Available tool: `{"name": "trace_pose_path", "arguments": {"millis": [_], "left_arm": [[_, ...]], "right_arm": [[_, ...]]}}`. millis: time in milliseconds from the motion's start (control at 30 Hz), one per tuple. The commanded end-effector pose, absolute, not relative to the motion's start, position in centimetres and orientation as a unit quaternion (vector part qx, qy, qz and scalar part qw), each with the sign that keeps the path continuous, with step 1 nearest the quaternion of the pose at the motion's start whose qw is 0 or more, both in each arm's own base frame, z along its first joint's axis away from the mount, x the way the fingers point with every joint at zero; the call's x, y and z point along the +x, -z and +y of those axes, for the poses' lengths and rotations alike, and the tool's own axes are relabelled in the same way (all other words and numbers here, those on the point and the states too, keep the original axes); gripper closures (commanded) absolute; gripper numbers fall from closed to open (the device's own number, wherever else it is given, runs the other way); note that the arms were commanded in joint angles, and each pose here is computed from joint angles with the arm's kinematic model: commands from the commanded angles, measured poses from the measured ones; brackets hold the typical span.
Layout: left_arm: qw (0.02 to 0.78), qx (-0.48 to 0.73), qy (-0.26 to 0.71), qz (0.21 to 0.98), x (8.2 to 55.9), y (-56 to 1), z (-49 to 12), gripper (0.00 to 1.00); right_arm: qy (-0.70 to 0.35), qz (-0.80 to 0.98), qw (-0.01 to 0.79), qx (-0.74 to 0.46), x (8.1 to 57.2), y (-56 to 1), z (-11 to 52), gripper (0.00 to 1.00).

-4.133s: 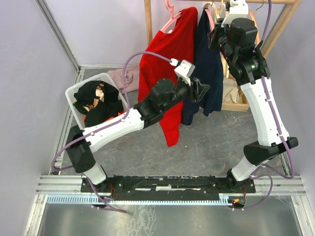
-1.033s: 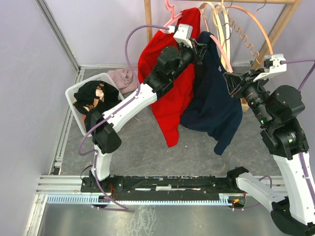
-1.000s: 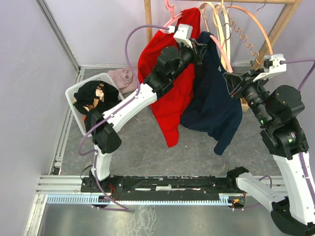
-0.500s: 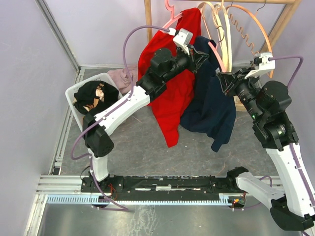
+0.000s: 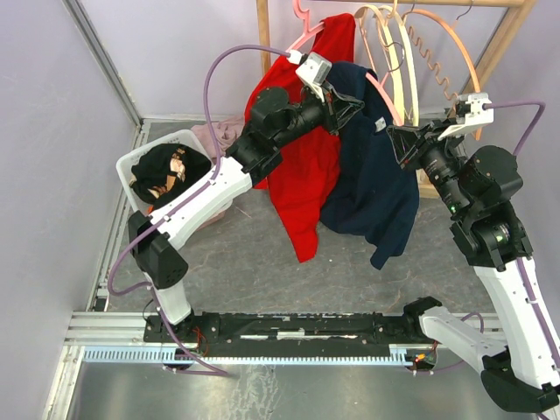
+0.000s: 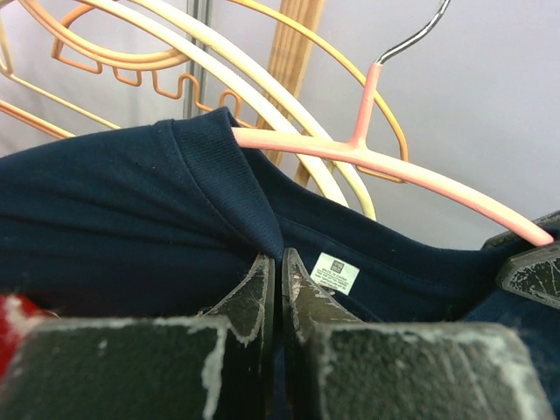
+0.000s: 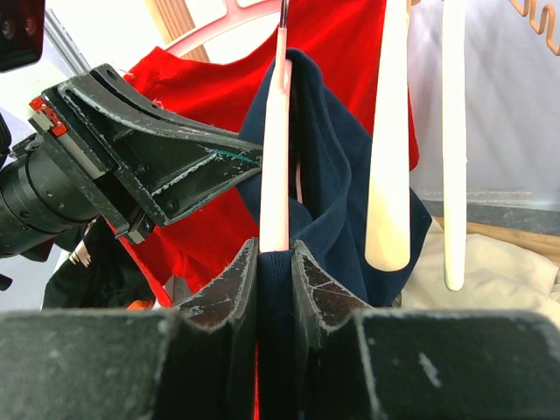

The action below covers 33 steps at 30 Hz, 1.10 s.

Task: Remove the t-shirt from the hanger
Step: Remove the T-shirt from the clothesline.

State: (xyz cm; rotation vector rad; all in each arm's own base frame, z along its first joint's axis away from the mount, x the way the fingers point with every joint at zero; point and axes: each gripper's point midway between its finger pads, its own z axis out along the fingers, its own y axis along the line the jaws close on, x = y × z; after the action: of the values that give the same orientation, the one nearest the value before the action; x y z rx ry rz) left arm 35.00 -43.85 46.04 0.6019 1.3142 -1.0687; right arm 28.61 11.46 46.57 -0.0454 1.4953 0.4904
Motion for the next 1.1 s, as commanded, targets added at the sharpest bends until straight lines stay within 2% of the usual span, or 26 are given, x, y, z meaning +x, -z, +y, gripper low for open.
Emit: {"name": "trace_pose_path", "arguments": {"millis": [0, 633, 1067], "left_arm": [[0.576, 0.368, 0.585, 0.437, 23.1, -52.8, -45.0, 0.97], [0.55, 0.388, 0.627, 0.392, 19.9, -56.6, -50.1, 0.95], [0.502, 0.432, 0.66, 0.355, 13.5, -56.4, -50.1, 0.95]], "right_arm": [[-0.194, 0.63, 0.752, 0.014, 30.8, -49.4, 10.2, 0.99], [-0.181, 0.621, 0.763, 0.02, 31.5, -49.7, 9.8, 0.99], [-0.142, 0.62, 0.771, 0.036, 33.1, -49.7, 8.9, 0.99]]}}
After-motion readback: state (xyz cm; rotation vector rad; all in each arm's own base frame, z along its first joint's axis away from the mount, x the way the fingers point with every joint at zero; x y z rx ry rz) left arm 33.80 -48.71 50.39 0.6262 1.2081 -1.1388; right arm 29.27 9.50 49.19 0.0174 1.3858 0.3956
